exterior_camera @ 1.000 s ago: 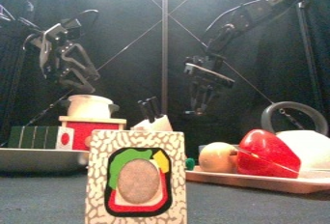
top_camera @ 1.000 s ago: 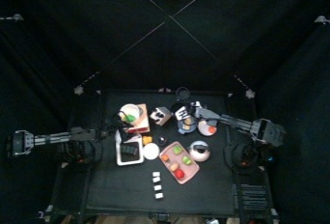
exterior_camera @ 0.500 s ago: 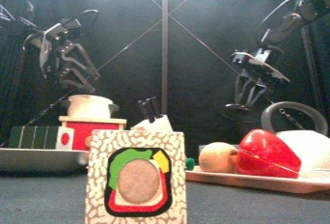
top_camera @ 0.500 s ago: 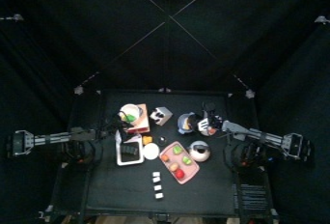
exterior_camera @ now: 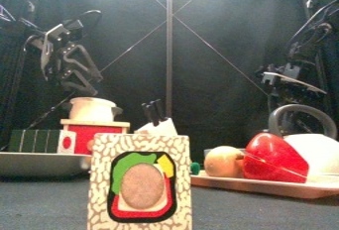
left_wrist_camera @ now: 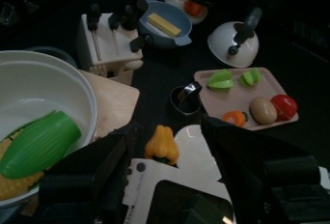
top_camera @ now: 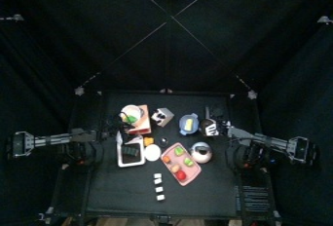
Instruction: Put pot lid on pan
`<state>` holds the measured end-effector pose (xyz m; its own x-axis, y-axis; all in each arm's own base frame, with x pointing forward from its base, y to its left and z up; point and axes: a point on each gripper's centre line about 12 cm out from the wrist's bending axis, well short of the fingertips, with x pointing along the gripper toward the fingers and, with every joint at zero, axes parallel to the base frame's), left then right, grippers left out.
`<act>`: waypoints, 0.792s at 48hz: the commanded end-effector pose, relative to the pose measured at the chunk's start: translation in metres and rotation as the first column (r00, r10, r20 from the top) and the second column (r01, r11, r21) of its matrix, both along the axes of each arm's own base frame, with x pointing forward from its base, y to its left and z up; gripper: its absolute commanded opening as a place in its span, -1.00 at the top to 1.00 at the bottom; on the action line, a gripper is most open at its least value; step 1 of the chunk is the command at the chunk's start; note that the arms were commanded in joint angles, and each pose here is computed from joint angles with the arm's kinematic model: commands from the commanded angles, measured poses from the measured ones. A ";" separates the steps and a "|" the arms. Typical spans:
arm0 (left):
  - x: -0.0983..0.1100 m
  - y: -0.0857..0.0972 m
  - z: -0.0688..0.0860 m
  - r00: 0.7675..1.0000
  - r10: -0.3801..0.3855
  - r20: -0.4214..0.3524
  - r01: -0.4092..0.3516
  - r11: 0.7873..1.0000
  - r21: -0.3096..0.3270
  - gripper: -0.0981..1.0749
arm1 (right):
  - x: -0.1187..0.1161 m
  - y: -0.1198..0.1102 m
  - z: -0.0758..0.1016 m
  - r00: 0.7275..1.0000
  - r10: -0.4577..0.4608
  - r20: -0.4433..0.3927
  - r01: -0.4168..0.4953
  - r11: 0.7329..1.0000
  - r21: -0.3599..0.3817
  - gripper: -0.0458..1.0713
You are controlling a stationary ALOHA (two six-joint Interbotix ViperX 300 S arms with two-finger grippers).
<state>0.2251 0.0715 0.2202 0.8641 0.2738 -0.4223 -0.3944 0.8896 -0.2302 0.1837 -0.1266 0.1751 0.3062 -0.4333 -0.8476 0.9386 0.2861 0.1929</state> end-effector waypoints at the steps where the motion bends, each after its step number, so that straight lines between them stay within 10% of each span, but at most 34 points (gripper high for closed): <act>1: 0.002 0.001 0.006 1.000 -0.001 0.020 0.000 1.000 0.006 -0.71 | 0.000 -0.003 -0.003 1.000 -0.002 -0.005 0.002 1.000 -0.007 -0.15; 38: 0.002 0.001 0.006 1.000 -0.001 0.019 0.001 1.000 0.008 -0.71 | -0.004 -0.019 -0.020 0.999 -0.027 -0.025 0.027 1.000 -0.015 -0.15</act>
